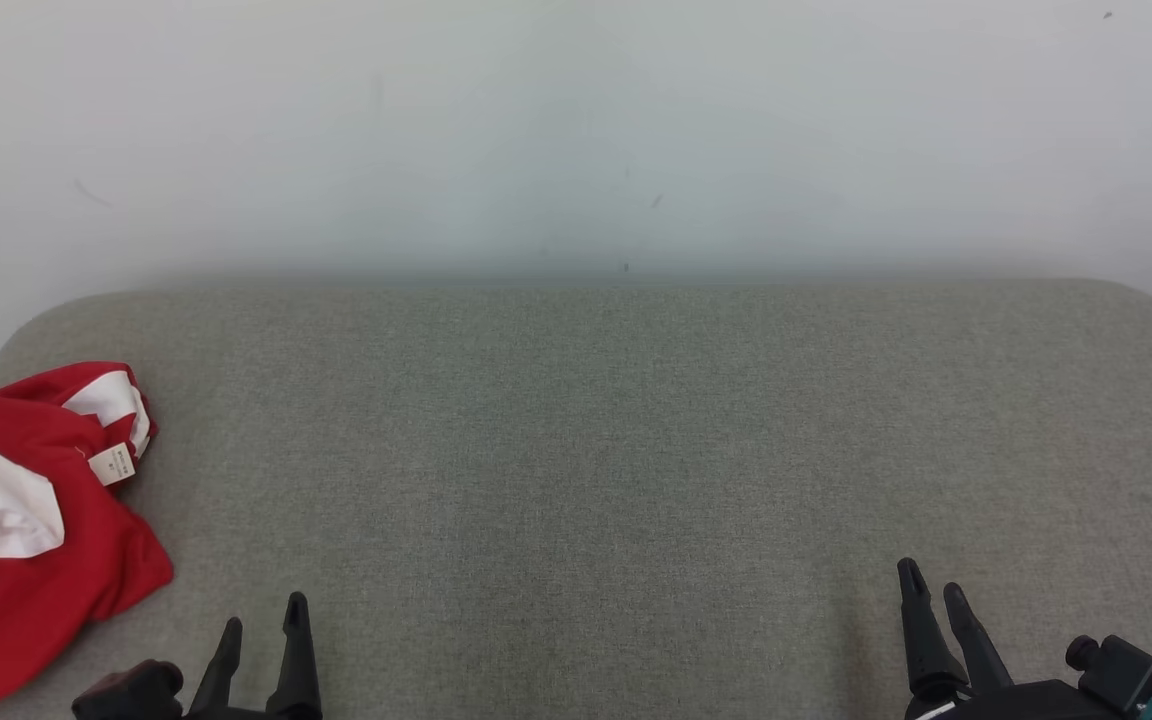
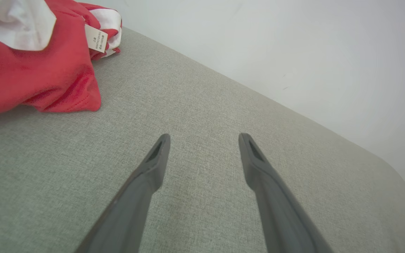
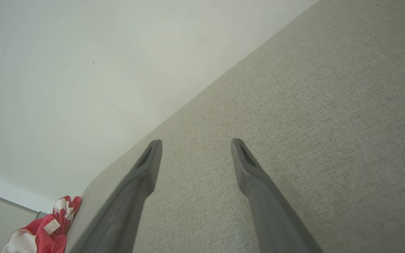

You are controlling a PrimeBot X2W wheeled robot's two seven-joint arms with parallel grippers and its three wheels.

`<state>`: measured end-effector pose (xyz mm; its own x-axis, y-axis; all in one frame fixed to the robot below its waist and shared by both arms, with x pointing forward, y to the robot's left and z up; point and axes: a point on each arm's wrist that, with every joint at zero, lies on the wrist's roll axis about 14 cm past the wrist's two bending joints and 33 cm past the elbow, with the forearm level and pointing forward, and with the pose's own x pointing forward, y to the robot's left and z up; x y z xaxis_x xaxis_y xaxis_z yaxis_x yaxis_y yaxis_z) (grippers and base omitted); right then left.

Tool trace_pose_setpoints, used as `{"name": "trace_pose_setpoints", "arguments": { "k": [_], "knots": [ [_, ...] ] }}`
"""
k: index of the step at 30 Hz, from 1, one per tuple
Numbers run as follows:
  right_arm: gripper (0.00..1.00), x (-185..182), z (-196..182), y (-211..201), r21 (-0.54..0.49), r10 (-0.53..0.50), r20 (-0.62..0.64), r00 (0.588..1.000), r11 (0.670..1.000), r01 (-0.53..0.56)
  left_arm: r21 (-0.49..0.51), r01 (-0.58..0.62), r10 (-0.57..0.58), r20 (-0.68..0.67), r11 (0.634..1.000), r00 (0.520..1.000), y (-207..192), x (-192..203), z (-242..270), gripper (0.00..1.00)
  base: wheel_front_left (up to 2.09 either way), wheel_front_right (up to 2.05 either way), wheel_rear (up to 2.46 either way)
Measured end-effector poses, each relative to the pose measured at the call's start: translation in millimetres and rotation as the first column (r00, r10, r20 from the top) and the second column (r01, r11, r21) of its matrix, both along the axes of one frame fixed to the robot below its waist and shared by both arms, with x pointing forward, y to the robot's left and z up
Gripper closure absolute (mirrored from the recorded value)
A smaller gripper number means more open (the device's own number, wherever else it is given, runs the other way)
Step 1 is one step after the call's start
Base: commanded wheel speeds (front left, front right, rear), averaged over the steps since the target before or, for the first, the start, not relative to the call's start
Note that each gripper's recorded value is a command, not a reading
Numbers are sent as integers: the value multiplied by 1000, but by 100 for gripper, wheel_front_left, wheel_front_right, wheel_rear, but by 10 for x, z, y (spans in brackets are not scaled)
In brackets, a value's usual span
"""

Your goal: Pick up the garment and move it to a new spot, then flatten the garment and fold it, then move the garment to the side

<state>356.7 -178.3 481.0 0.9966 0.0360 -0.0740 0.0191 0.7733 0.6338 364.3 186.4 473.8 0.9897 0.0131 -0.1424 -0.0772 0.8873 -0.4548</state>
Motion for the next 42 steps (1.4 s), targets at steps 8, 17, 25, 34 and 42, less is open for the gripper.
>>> {"name": "trace_pose_setpoints", "arguments": {
  "k": [8, 17, 25, 34, 42],
  "knots": [
    [0, -20, -5, -15, -78, 8, -3, 1000, 997, -8, 105, 20, -23, 31, 994, 999, -30, 4, 65, 0, 0, 0, 0],
    [0, -36, -12, -48, -155, 8, -2, 1000, 988, -8, 166, 21, -33, 73, 986, 997, -31, 0, 152, 0, 0, 0, 0],
    [0, -52, -40, -5, -227, 34, -17, 999, 973, -37, 210, 41, -62, 96, 977, 994, -63, -45, 166, 0, 0, 0, 0],
    [0, -69, -46, 17, -296, 53, -25, 998, 953, -58, 257, 66, -99, 117, 964, 988, -114, -60, 180, 0, 0, 0, 0],
    [0, -85, -58, 32, -346, 65, -32, 997, 935, -72, 316, 74, -121, 133, 946, 984, -138, -73, 203, 0, 0, 0, 0]
  ]
}}
